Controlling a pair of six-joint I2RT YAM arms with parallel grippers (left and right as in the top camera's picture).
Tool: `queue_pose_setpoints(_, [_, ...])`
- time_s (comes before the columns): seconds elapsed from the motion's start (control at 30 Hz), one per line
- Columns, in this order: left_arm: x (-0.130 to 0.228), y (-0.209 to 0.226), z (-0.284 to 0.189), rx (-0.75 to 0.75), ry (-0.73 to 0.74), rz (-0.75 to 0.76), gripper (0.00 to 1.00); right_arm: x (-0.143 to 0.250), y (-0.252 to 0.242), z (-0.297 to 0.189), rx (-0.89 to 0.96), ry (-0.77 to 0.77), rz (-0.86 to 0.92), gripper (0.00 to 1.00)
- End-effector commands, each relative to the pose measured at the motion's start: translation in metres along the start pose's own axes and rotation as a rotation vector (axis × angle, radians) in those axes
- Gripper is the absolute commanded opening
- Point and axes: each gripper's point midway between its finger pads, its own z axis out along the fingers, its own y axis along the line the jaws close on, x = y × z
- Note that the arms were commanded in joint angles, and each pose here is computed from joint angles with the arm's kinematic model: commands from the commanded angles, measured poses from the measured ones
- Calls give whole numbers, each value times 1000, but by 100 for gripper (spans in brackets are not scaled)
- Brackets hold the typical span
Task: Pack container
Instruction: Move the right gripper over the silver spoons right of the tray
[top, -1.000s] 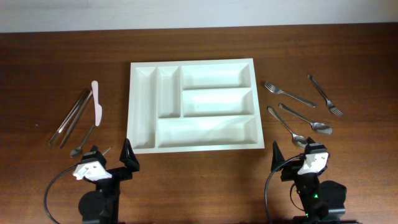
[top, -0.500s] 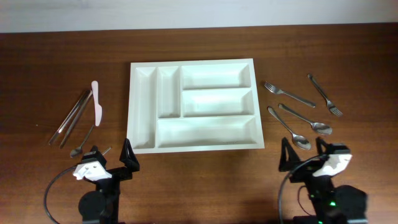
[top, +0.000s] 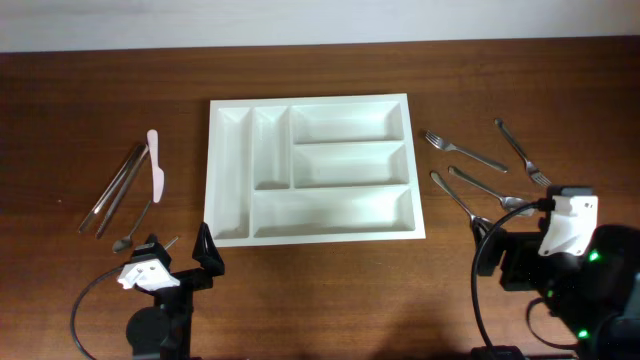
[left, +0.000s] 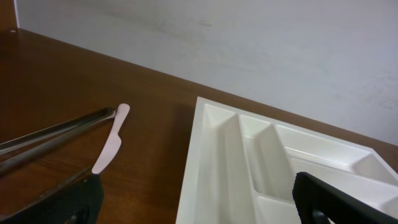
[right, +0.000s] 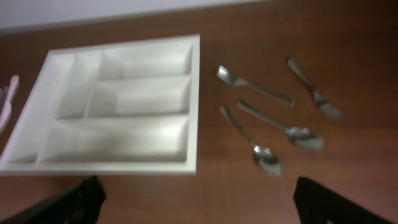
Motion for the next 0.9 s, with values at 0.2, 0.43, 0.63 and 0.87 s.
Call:
queue_pose_setpoints(0.2, [2, 0, 0, 8, 2, 18, 99, -3, 1, -2, -1, 118, -104, 99])
queue_pose_setpoints(0.43, [2, 0, 0, 8, 2, 18, 99, 5, -49, 23, 307, 224, 154, 99])
queue_pose_setpoints(0.63, [2, 0, 0, 8, 2, 18, 99, 35, -78, 84, 485, 402, 296, 99])
queue_pose_setpoints(0.87, [2, 0, 0, 8, 2, 18, 99, 57, -86, 138, 531, 523, 375, 99])
